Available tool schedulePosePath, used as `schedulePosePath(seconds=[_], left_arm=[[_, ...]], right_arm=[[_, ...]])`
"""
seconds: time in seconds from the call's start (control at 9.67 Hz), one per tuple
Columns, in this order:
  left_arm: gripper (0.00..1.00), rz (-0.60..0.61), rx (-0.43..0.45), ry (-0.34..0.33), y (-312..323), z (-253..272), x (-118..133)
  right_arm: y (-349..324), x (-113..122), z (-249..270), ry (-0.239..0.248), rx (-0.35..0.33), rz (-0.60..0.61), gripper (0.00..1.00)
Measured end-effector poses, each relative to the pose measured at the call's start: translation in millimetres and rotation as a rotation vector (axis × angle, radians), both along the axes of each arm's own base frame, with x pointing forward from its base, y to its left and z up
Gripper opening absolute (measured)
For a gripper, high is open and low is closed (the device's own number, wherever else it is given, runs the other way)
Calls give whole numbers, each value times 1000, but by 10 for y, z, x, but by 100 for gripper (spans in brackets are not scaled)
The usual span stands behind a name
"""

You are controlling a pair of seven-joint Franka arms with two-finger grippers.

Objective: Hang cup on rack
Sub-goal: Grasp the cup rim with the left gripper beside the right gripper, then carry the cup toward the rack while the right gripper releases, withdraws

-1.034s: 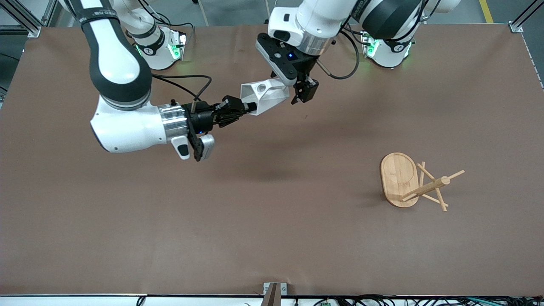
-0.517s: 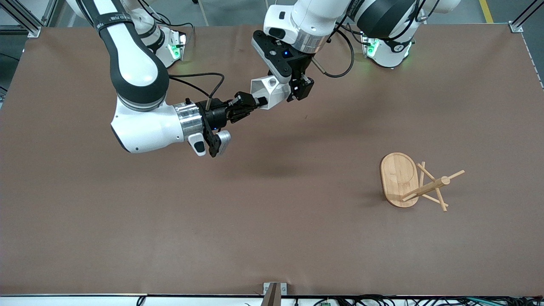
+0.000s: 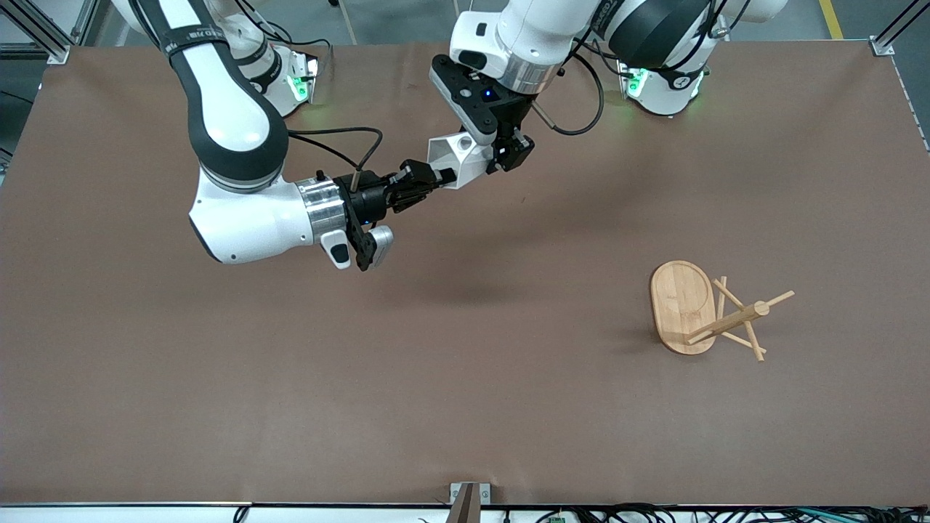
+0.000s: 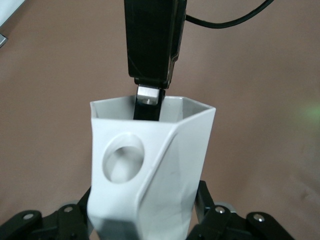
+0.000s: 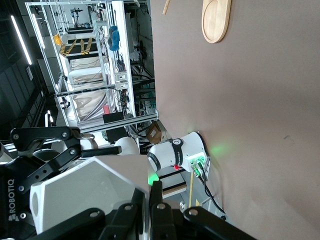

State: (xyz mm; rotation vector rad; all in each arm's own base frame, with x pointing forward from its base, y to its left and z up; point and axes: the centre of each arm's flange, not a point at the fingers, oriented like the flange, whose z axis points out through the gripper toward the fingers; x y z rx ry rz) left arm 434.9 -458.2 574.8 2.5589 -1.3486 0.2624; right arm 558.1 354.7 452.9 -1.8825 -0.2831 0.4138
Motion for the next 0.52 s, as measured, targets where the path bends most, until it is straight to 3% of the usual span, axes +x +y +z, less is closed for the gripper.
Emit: schedulePosePath(seconds=[0.21, 0.52], left_arm=[[77, 5, 2, 3, 16, -20, 28], [77, 36, 5, 7, 129, -48, 156]], right_arm=[[19, 10, 70, 1, 7, -4, 30], [9, 81, 297, -27, 10, -14, 77]])
